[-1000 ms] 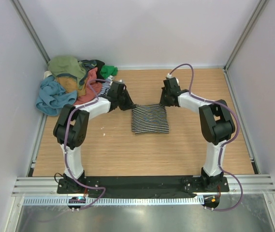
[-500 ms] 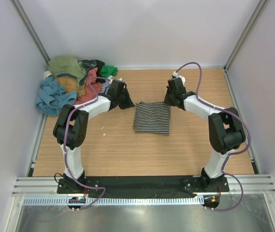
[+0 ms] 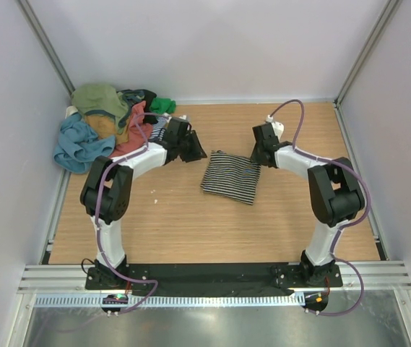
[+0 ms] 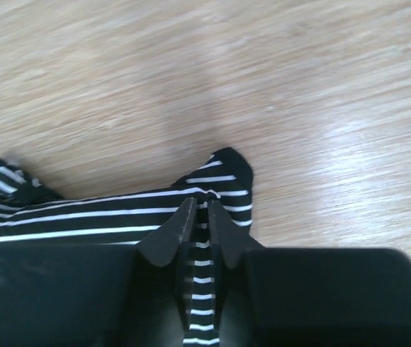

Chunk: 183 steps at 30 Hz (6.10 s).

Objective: Fold and stack the tank tops

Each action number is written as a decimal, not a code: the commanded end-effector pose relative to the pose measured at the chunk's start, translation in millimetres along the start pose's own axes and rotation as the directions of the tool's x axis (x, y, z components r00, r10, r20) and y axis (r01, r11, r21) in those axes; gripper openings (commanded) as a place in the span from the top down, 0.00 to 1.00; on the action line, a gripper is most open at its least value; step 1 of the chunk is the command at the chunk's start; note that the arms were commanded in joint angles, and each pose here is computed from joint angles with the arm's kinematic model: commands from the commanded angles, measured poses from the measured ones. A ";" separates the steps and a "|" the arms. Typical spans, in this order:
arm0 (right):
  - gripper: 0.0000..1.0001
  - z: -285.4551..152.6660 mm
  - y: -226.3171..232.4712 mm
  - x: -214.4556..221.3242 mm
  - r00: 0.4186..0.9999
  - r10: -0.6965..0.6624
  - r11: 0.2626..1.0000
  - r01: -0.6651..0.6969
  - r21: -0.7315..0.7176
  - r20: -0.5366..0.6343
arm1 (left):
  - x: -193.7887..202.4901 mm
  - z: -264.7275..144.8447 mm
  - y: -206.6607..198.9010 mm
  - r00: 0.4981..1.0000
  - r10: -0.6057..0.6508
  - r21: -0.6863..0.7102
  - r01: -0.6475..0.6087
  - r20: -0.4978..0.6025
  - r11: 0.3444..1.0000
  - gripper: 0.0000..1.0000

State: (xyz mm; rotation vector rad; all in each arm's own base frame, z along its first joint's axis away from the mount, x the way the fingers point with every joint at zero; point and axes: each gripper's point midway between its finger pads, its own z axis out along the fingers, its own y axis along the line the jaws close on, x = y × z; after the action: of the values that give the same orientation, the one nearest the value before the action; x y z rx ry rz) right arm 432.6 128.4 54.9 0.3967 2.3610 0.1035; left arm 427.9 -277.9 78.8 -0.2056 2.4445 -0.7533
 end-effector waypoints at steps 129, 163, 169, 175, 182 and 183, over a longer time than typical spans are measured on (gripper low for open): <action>0.43 -30.3 -36.4 58.3 0.965 0.165 0.957 -0.206 -0.202 -0.203 | 30.6 -209.7 73.6 0.955 0.021 -0.219 0.046 0.295 0.975 0.23; 0.36 -55.3 -69.4 40.6 0.968 0.252 0.946 -0.250 -0.208 -0.018 | 35.3 -246.1 78.6 0.946 0.034 -0.238 0.046 0.323 0.970 0.23; 0.39 -45.3 -58.8 52.0 0.971 0.231 0.944 -0.239 -0.225 -0.063 | 30.2 -258.1 76.7 0.938 0.046 -0.247 0.043 0.343 0.968 0.23; 0.77 -36.7 -67.2 56.7 0.969 0.237 0.956 -0.245 -0.161 -0.071 | 27.6 -261.8 74.6 0.937 0.051 -0.249 0.040 0.346 0.968 0.23; 0.99 -37.0 -90.9 40.3 0.963 0.271 0.962 -0.270 -0.034 0.012 | 27.4 -253.6 78.5 0.941 0.064 -0.272 0.031 0.332 0.962 0.23; 0.99 -38.7 -100.5 44.5 0.960 0.280 0.960 -0.280 0.006 0.009 | 27.2 -248.2 81.6 0.945 0.058 -0.283 0.038 0.322 0.958 0.23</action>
State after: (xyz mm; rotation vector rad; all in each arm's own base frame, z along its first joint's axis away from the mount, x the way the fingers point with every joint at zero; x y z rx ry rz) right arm 341.7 74.5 22.4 0.6551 2.3530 0.3705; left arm 256.3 -103.9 180.0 -0.3958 2.2480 -0.3461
